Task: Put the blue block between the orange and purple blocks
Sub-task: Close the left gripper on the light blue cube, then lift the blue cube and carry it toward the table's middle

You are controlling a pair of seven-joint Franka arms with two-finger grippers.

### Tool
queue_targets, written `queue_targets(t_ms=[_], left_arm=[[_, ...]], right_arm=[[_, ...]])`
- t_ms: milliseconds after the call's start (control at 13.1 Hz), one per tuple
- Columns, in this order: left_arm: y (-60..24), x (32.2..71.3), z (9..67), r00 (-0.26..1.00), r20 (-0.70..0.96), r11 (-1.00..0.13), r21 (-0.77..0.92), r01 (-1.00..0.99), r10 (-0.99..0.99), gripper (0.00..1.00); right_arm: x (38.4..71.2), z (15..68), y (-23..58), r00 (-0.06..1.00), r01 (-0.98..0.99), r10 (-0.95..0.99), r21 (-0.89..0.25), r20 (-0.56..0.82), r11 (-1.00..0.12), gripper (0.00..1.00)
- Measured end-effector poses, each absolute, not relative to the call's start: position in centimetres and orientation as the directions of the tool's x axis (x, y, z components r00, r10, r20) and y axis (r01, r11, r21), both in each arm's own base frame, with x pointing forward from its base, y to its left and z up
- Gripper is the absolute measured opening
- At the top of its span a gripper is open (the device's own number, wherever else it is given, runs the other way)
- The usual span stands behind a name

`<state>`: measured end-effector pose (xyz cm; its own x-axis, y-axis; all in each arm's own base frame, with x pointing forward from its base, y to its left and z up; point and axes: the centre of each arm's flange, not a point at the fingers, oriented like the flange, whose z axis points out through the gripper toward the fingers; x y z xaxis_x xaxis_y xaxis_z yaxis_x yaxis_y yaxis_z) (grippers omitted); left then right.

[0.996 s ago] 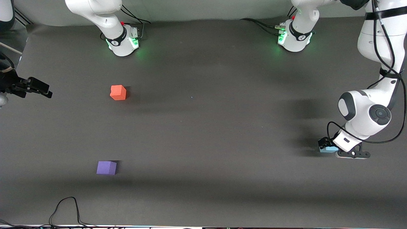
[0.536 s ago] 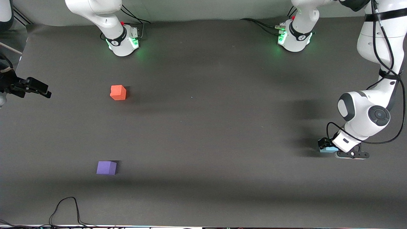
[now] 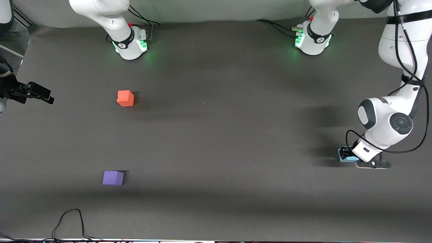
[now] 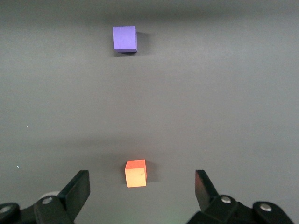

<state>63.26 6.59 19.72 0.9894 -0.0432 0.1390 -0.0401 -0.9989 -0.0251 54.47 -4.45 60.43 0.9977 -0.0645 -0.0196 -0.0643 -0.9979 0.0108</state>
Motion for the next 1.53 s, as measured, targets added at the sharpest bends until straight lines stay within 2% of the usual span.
queue_targets(t_ms=[383, 919, 1072, 1226, 1532], left_arm=[[6.8, 64.9, 22.4, 0.996, 0.085, -1.000, -0.017, -0.026, -0.027, 0.56], [5.9, 67.3, 40.2, 0.997, -0.078, -1.000, 0.002, 0.000, 0.000, 0.56], [1.9, 67.3, 42.7, 0.997, -0.074, -1.000, 0.005, 0.029, 0.028, 0.56], [-5.5, 66.8, 43.9, 0.995, -0.077, -0.998, 0.000, 0.068, 0.067, 0.56], [-23.9, 62.7, 44.5, 0.984, -0.069, -0.986, -0.022, 0.164, 0.165, 0.56]], right_arm=[[54.5, 60.4, -4.4, 0.998, -0.064, -0.064, 0.011, -0.021, -0.998, 1.00], [54.5, 60.4, -4.3, 0.998, -0.062, -0.062, 0.011, -0.021, -0.998, 1.00], [54.5, 60.4, -4.3, 0.998, -0.062, -0.062, 0.011, -0.021, -0.998, 1.00], [54.5, 60.4, -4.4, 0.998, -0.063, -0.063, 0.011, -0.020, -0.998, 1.00], [54.5, 60.4, -4.5, 0.998, -0.065, -0.065, 0.011, -0.019, -0.998, 1.00]])
